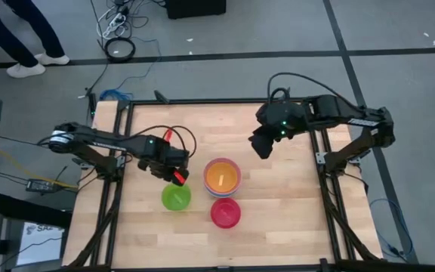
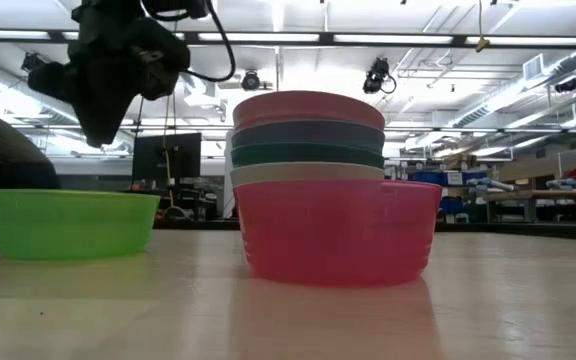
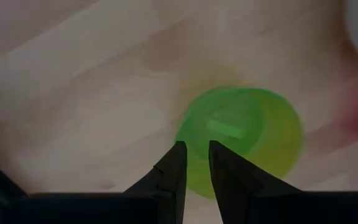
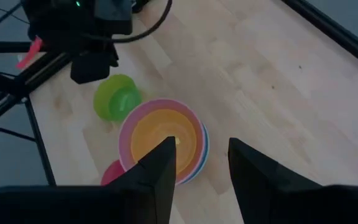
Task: Nest bowls inside each other
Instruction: Stack the small green bowl on top of the small yellow bowl
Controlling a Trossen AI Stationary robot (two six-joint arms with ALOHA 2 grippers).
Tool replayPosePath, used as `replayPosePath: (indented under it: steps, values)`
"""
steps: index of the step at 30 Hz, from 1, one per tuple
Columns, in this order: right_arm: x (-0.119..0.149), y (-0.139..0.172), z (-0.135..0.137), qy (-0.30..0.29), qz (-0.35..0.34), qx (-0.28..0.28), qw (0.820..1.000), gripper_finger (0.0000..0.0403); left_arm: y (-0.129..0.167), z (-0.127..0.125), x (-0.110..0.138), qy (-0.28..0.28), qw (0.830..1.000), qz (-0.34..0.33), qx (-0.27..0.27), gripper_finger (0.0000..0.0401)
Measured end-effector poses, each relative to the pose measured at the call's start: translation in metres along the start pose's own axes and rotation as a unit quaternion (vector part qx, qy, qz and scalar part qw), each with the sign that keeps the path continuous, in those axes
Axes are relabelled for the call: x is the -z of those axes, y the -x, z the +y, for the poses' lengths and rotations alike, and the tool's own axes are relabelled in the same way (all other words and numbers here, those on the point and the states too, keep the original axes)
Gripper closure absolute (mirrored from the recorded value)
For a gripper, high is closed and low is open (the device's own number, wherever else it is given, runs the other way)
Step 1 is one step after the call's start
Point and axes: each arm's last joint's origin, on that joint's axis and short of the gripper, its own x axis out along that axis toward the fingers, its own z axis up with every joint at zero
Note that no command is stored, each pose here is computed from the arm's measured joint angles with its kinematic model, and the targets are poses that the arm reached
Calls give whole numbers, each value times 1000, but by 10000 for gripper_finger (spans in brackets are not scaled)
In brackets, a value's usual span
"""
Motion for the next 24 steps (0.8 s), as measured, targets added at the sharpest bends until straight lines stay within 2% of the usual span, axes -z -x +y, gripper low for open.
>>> replayPosePath:
  steps: [14, 24]
  values:
    - [2, -23, 6, 22, 49, -1, 999, 268, -46, -21, 9, -70, 993, 55, -75, 325]
    - [1, -33, 9, 26, 69, -12, 997, 268, -52, -23, 11, -90, 991, 45, -91, 325]
